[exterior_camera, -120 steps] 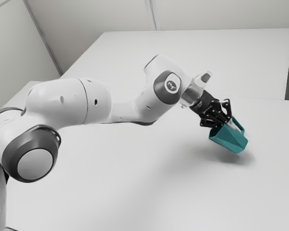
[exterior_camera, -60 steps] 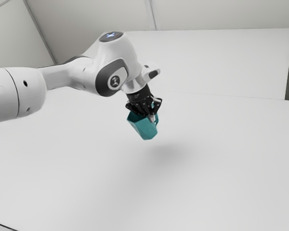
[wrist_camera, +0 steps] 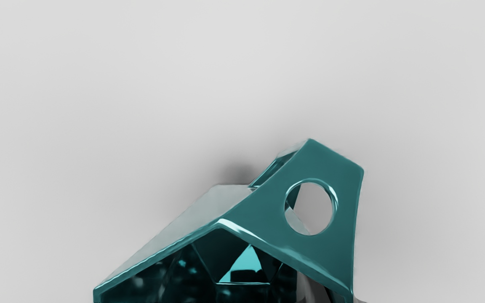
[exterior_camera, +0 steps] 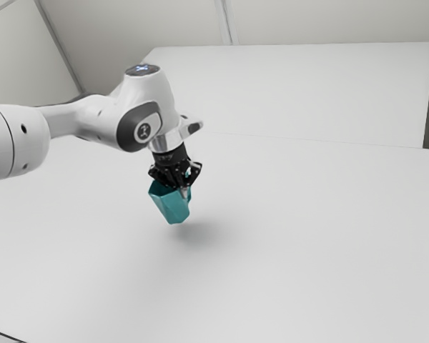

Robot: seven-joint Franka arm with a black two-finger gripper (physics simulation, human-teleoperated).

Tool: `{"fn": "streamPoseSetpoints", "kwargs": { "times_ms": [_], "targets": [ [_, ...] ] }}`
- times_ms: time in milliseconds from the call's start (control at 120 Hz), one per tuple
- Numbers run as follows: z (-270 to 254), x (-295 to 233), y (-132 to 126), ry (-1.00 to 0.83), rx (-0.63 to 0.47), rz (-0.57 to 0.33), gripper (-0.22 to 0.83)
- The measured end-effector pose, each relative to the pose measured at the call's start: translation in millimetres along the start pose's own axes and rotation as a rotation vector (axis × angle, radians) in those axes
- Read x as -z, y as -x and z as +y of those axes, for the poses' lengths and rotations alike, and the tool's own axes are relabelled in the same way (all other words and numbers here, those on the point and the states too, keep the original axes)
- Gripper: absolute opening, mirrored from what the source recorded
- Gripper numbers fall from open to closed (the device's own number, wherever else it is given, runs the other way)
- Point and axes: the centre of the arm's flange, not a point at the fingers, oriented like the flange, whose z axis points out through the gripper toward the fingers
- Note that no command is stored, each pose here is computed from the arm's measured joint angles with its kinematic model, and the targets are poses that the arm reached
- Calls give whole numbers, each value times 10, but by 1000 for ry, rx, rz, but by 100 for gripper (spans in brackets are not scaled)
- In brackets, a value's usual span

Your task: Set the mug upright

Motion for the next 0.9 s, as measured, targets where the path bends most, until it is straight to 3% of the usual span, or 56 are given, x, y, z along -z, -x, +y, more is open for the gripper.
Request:
{"fn": "streamPoseSetpoints", "kwargs": {
  "times_ms": [475,692,900],
  "targets": [
    [30,-582,-159,-10,12,-33,-17],
    [29,-473,-144,-5,14,-25,28],
    [-5,-14,-64,16,14,28,49]
  ]
}}
